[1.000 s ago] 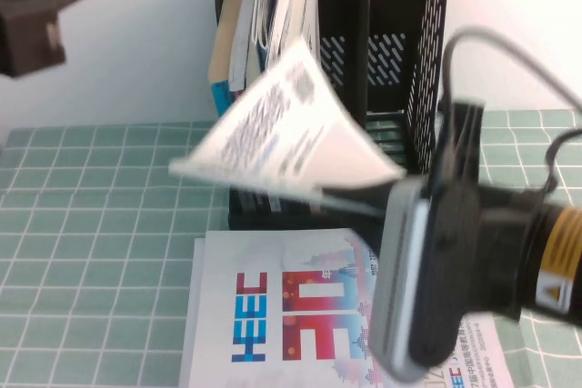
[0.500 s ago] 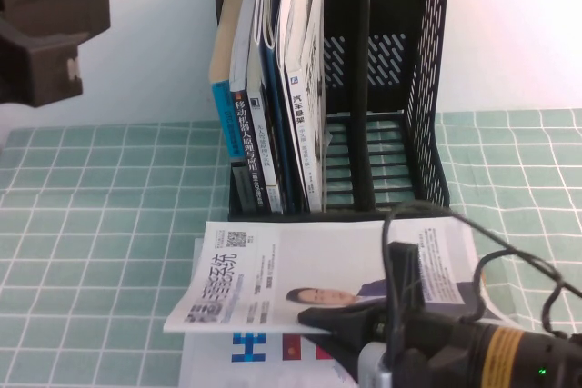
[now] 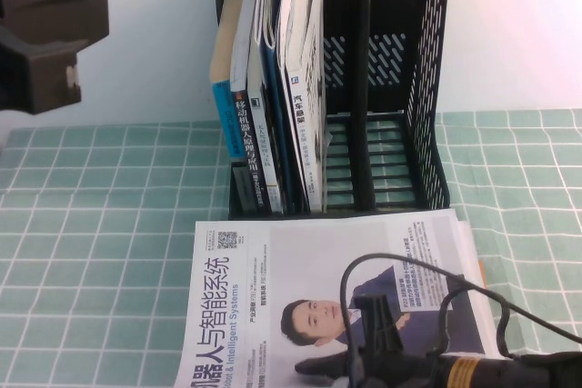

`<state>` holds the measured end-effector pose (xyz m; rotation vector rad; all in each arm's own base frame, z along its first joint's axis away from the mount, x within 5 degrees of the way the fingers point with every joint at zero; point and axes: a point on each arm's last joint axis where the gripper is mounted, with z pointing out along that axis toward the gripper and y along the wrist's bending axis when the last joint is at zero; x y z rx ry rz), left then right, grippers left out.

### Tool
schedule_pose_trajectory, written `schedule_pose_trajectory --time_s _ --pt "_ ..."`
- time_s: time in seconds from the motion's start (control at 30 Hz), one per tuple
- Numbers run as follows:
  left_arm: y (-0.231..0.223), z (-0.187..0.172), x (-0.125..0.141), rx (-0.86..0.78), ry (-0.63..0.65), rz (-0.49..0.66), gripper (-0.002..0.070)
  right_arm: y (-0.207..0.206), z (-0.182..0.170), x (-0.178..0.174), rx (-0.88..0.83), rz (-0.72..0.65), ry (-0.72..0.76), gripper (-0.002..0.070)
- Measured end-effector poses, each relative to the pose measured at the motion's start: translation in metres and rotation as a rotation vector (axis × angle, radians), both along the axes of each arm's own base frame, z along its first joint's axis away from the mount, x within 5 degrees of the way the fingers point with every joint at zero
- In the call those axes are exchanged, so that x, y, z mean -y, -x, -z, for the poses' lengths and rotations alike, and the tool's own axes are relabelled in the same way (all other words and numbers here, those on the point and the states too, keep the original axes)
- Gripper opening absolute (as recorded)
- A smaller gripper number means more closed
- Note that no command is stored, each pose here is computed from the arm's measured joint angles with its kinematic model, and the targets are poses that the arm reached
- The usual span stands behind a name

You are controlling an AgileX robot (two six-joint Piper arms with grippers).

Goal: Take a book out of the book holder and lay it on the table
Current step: Place the picked book on the book

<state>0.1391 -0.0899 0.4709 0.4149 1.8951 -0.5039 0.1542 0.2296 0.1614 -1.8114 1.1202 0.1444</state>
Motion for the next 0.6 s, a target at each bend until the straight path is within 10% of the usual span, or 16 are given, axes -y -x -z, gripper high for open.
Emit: schedule_pose_trajectory --time_s 0.17,0.33,0.6 --pt "0.0 0.0 0.0 -0.005 -0.003 0.0 -0.0003 -0.001 -0.004 -0.001 -0.152 0.1 -0.083 0.0363" --pt "0.0 0.001 0.0 -0.01 -0.006 0.0 -0.0002 0.008 -0.021 0.0 -0.248 0.083 -0.162 0.0426" --pt "0.0 0.001 0.0 -0.013 -0.009 0.001 -0.0002 0.012 -0.089 0.015 -0.094 0.1 -0.28 0.0205"
